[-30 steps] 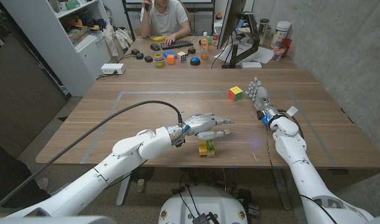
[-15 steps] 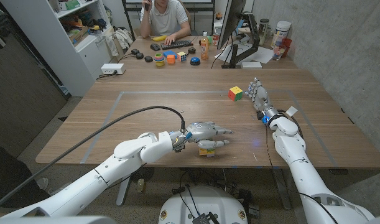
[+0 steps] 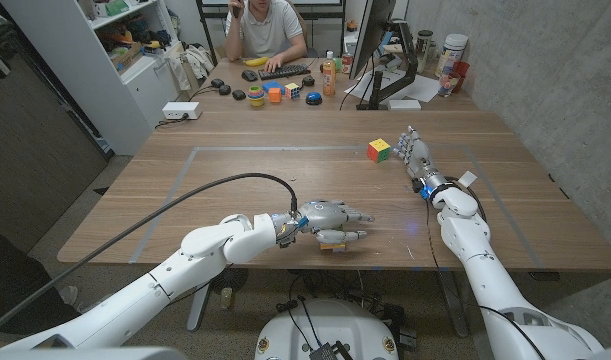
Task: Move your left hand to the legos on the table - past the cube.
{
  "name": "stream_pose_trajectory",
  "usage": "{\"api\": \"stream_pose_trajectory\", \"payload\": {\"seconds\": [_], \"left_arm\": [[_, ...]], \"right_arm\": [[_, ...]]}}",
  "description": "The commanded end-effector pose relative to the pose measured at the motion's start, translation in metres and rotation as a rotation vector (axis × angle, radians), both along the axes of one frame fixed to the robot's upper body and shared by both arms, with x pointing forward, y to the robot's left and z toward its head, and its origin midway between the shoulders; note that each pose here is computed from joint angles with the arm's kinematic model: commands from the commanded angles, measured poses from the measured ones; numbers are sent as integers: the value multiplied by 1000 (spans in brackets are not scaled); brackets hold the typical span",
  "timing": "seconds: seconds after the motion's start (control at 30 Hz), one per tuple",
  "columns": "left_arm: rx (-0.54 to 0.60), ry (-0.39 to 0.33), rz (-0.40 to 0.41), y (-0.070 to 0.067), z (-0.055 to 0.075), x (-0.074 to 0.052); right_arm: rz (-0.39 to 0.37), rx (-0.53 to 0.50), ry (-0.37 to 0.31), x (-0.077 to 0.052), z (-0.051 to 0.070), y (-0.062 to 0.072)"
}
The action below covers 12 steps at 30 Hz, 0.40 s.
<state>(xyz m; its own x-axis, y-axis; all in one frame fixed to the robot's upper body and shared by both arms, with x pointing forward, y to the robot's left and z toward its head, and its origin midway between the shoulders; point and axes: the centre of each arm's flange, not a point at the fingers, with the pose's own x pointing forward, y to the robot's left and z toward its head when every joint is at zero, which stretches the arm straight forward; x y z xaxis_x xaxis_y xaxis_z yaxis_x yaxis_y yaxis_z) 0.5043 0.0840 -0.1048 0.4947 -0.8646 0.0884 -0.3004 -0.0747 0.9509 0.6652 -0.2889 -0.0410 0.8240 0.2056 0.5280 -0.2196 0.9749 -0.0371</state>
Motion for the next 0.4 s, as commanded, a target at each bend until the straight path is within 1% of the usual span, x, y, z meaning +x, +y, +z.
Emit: {"api": "stream_pose_trajectory", "payload": {"seconds": [0.03, 0.4], "left_arm": [[1, 20, 1, 1, -3, 1], [4, 24, -1, 1, -5, 1]], "right_arm": [[1, -1, 7, 2, 0, 0], [-4, -3, 10, 0, -3, -1]]}}
